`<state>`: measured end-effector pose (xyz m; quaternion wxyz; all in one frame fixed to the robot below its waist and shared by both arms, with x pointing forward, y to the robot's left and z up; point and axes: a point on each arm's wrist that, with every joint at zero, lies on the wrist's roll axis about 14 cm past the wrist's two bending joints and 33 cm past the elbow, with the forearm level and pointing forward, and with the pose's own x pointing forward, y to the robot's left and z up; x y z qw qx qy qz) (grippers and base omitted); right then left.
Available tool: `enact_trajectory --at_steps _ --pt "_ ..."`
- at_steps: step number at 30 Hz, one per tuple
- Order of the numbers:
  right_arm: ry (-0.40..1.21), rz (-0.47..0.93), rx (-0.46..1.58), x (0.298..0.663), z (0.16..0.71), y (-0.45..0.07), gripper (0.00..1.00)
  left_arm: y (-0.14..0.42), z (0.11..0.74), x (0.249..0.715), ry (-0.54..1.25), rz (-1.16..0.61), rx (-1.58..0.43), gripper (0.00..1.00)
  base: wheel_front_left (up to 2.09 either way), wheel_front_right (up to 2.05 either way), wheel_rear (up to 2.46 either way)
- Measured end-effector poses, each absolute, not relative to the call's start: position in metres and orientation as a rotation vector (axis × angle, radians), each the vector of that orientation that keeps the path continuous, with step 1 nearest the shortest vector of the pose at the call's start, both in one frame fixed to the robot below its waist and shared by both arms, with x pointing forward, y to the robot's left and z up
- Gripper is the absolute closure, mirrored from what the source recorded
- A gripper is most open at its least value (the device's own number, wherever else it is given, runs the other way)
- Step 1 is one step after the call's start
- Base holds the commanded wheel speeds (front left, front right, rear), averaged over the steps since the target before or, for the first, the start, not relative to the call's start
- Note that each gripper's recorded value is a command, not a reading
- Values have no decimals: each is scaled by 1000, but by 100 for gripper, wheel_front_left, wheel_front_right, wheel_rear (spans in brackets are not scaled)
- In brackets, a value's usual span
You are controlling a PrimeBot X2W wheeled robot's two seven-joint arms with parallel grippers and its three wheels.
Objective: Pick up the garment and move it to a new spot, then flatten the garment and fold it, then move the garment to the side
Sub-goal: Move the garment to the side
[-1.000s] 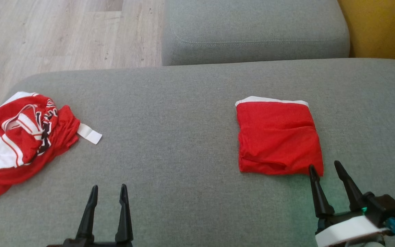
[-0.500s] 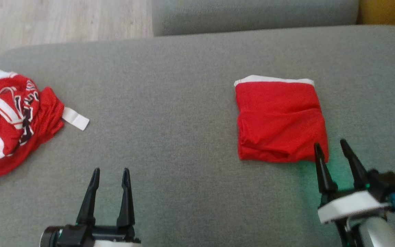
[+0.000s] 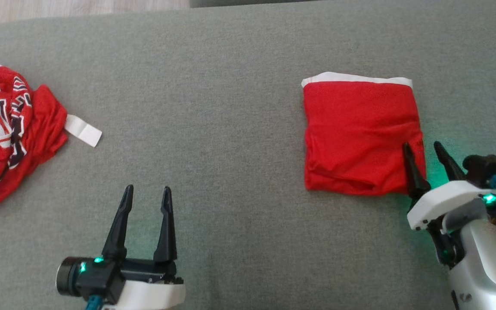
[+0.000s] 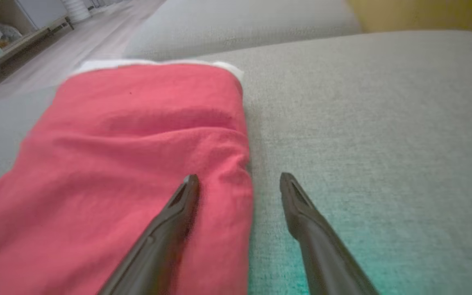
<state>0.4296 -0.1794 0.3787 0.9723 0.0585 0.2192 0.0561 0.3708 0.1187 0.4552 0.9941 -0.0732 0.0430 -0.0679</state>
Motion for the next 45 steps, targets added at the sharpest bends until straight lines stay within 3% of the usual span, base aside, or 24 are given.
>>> enact_trajectory --at_steps 1,2,3,10,26,39,40,41,42,45 --pt "477 117 115 429 372 -178 12 119 454 371 88 -135 -147 0 0 0 0" --pt "502 122 118 428 368 -176 61 119 454 371 90 -135 -147 0 0 0 0" --pt "517 125 130 428 365 -174 100 118 453 371 92 -136 -147 0 0 0 0" --pt "502 135 120 439 371 -181 100 115 447 376 109 -147 -146 0 0 0 0" --pt "514 -181 -172 463 406 -363 100 46 442 457 2 -441 -137 0 0 0 0" --pt "562 -356 -367 467 414 -434 100 23 403 486 27 -505 -200 0 0 0 0" --pt "565 -357 -394 468 414 -435 81 23 403 486 25 -505 -201 0 0 0 0" --pt "560 -364 -409 469 416 -436 10 24 403 486 24 -502 -201 0 0 0 0" --pt "551 -370 -416 470 418 -437 0 25 404 487 22 -499 -200 0 0 0 0" --pt "525 -372 -432 474 422 -431 0 27 406 487 20 -492 -197 0 0 0 0"
